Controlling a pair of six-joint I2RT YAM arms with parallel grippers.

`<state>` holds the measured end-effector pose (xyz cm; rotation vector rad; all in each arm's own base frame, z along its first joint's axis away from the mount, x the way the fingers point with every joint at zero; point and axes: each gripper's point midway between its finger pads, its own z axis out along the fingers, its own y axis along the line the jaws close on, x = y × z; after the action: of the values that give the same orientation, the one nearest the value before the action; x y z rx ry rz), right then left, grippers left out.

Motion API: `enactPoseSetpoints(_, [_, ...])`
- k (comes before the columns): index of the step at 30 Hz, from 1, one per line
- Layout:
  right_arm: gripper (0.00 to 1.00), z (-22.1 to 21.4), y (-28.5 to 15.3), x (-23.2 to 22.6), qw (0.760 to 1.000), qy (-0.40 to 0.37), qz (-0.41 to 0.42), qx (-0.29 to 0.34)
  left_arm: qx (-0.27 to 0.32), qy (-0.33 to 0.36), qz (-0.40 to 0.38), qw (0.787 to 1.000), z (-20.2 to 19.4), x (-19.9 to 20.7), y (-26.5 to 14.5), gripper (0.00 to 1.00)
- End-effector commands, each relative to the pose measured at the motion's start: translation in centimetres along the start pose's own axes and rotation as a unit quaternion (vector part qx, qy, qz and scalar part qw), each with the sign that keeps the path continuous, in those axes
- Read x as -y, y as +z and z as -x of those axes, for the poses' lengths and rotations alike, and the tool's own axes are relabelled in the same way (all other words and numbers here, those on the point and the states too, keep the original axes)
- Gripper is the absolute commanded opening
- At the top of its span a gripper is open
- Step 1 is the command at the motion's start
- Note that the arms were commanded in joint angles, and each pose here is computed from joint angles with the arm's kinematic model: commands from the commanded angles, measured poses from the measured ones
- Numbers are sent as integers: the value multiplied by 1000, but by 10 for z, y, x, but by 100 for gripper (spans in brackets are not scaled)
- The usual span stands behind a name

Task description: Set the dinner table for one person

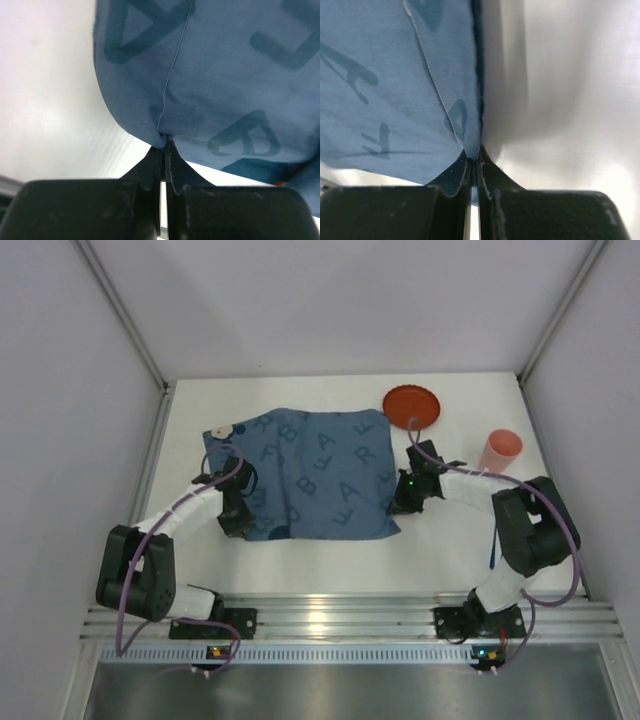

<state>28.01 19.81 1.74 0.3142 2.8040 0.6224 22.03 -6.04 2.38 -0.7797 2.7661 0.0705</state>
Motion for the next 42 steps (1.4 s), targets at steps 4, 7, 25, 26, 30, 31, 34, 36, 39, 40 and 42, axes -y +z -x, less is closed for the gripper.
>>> enactPoseSetpoints(4, [0, 2, -37, 105, 991, 28, -126, 13, 37, -9, 61, 997, 36, -29, -39, 0])
enactPoseSetpoints(7, [0, -4, -46, 114, 991, 29, -133, 8, 18, -28, 57, 998, 28, -29, -47, 0])
enactPoseSetpoints(25, [100, -14, -122, 58, 999, 0, -53, -1, 57, -80, -3, 995, 30, -36, -127, 98])
enactPoseSetpoints(26, [100, -6, -131, 53, 999, -4, -51, 11, 76, -82, -13, 994, 43, -29, -140, 98])
enactPoseSetpoints(30, [100, 59, -175, 11, 993, -35, -22, 108, 111, -58, -20, 992, 70, -19, -154, 98])
enactPoseSetpoints(31, [100, 70, -179, 5, 992, -33, -18, 117, 113, -52, -19, 992, 74, -16, -153, 98])
enactPoseSetpoints(34, [100, 111, -163, -8, 995, 8, 2, 102, 123, -34, -34, 991, 87, -3, -151, 98])
enactPoseSetpoints(36, [100, 143, -165, -26, 992, 14, 28, 120, 138, -25, -58, 988, 100, 13, -147, 98])
enactPoseSetpoints(39, [100, 189, -150, -22, 991, 34, 8, 133, 136, 7, -66, 989, 115, 32, -133, 98])
enactPoseSetpoints(40, [100, 201, -133, -10, 992, 52, 1, 116, 129, 17, -64, 989, 119, 38, -129, 98])
enactPoseSetpoints(42, [100, 230, -138, -6, 989, 63, 0, 137, 114, 46, -77, 989, 128, 58, -119, 98])
